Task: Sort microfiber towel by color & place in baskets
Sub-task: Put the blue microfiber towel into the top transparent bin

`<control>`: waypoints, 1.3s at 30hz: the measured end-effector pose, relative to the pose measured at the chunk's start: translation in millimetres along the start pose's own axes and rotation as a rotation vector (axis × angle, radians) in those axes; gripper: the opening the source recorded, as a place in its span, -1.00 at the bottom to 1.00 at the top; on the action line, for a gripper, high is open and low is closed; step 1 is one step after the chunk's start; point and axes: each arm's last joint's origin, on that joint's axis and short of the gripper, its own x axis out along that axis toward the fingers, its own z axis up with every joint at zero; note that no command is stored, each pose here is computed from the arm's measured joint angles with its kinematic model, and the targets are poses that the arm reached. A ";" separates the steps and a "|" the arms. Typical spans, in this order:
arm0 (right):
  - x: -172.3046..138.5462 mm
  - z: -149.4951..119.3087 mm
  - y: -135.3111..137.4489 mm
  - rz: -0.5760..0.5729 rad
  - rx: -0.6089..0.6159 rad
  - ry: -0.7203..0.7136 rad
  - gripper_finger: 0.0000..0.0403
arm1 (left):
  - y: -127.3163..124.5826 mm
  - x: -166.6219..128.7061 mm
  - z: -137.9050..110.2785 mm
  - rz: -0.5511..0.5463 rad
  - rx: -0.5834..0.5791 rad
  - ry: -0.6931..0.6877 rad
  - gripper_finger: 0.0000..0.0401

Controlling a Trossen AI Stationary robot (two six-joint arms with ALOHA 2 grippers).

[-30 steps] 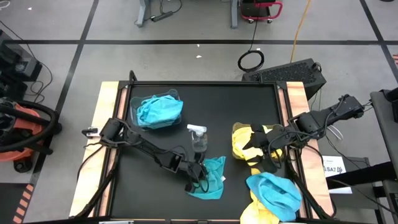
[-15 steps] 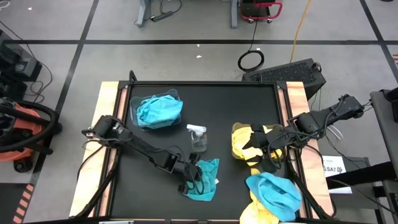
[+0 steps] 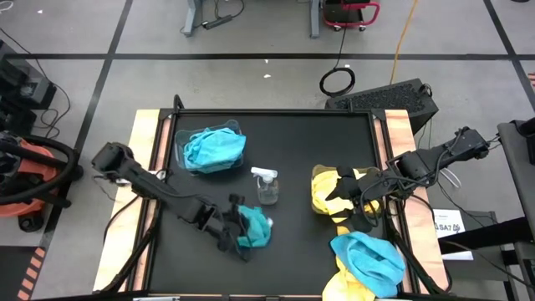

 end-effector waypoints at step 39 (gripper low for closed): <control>0.0 1.3 -0.2 -0.017 0.002 -0.019 0.18 | 145.1 -91.9 -77.5 0.979 -0.112 0.528 -0.89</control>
